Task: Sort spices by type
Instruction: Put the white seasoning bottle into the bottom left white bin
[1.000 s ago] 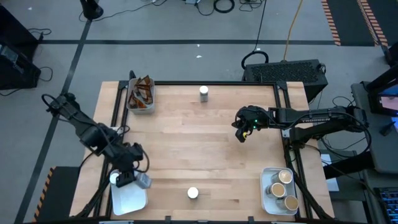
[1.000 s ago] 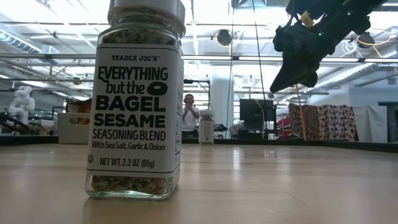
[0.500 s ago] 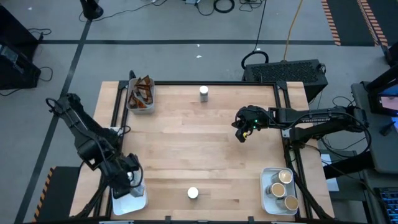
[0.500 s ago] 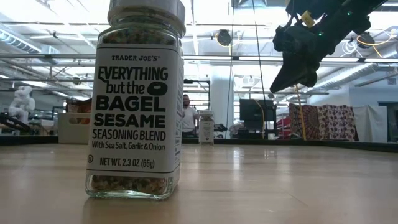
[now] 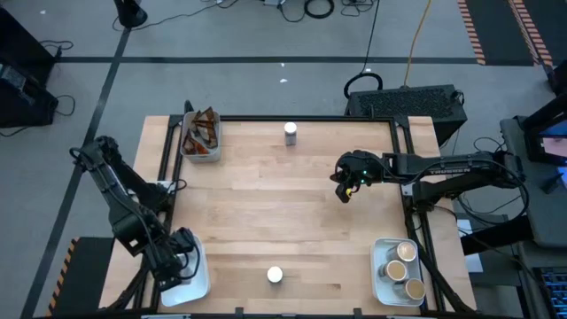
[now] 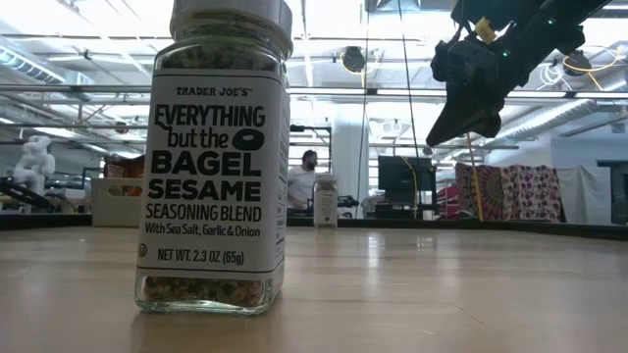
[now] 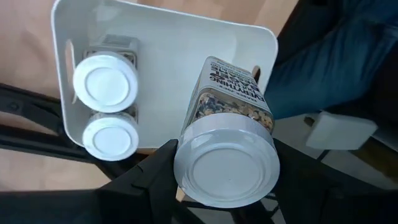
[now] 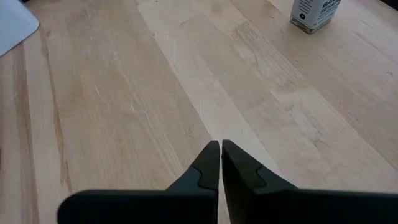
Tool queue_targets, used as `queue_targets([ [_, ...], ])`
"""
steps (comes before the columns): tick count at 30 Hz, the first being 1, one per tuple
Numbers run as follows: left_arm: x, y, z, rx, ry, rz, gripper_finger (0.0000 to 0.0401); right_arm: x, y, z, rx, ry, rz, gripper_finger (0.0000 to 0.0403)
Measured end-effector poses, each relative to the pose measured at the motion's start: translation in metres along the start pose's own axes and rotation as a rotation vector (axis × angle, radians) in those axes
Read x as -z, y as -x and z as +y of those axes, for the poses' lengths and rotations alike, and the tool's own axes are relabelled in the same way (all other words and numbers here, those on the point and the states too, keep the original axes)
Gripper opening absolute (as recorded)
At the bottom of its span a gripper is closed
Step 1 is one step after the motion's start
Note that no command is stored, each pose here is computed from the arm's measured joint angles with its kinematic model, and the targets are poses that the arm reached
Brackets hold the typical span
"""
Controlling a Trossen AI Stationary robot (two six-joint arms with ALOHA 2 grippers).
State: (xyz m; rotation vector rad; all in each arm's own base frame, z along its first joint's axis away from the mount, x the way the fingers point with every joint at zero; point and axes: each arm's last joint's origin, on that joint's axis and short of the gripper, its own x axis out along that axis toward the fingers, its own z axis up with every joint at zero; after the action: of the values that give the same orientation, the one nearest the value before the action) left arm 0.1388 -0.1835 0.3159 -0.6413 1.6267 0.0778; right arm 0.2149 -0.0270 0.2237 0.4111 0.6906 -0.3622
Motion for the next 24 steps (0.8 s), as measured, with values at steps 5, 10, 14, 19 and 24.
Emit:
queue_targets([
  [5, 0.001, 0.000, 0.000, 0.005, 0.024, 0.031, 0.0214, 0.000, 0.000, 0.000, 0.000, 0.004, 0.000, 0.0000],
  [10, 0.005, -0.001, -0.001, 0.002, 0.051, 0.048, 0.0214, 0.000, 0.000, 0.000, 0.000, 0.007, 0.000, 0.0000],
  [14, 0.011, -0.003, -0.001, -0.010, 0.043, 0.056, 0.0214, 0.000, 0.000, 0.000, 0.000, 0.008, 0.000, 0.0000],
  [19, 0.014, -0.013, 0.003, -0.047, 0.109, 0.072, 0.0214, 0.000, 0.000, 0.000, 0.000, 0.006, 0.000, 0.0000],
  [24, 0.019, -0.018, 0.005, -0.071, 0.123, 0.098, 0.0214, 0.000, 0.000, 0.000, 0.000, 0.005, 0.000, 0.0000],
])
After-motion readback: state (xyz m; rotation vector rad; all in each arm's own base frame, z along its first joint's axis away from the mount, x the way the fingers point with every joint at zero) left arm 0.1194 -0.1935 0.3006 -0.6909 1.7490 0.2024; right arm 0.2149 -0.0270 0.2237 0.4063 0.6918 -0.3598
